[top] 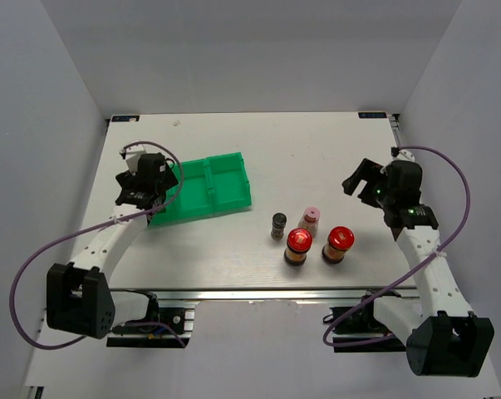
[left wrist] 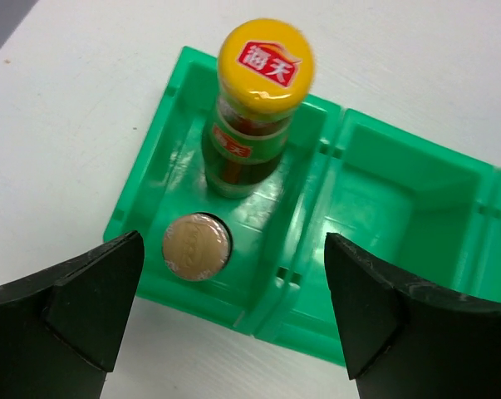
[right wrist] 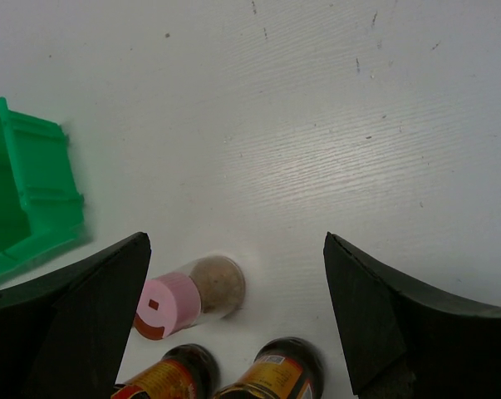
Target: Organize the condiment bottles
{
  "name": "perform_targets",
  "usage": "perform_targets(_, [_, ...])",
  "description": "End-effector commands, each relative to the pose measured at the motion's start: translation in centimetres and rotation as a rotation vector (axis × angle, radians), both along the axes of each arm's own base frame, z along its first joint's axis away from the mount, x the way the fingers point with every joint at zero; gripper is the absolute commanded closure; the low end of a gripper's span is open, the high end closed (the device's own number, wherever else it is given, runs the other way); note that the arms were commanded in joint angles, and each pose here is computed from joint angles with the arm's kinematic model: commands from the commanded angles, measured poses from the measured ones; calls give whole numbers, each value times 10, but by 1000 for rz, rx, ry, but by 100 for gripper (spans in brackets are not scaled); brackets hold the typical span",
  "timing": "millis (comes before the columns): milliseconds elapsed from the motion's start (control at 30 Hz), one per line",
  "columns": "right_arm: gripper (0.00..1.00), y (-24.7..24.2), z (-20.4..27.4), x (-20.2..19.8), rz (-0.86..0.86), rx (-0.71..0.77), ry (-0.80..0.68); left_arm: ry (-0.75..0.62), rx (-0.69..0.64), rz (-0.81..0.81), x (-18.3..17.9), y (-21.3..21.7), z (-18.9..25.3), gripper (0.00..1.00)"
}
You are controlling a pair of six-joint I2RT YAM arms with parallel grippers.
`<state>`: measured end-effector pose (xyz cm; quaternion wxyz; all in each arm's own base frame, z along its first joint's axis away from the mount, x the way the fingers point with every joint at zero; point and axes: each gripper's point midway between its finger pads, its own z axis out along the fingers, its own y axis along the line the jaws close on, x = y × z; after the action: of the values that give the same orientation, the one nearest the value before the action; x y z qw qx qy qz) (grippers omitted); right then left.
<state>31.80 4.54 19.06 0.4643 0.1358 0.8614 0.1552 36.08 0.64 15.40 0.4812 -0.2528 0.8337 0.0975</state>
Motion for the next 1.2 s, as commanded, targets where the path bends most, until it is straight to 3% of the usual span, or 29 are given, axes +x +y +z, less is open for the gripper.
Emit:
perform_targets(0, [11, -4, 11, -10, -17, -2, 2, -112, -88, -80, 2, -17, 44, 2])
perform_targets(200, [11, 7, 12, -32, 57, -38, 30, -238, -214, -353, 13, -67, 83, 2])
perform_targets(300, [11, 21, 8, -37, 122, -70, 45, -218, -271, -483, 17, -101, 80, 2])
perform_targets(533, [11, 53, -5, -44, 229, -265, 67, -181, -213, -633, 13, -152, 73, 2])
perform_targets(767, [11, 84, -5, -34, 353, -262, 43, -142, -229, -859, -8, -195, 62, 2])
perform_targets(867, [11, 93, -4, -32, 391, -262, 27, -117, -215, -876, -13, -201, 53, 2])
perform_targets(967, [11, 85, -1, -27, 331, -276, 10, -92, -221, -922, -17, -211, 47, 2])
perform_targets(1167, [11, 47, 23, -14, 24, -270, -52, -9, -167, -1221, -60, -290, 24, 2])
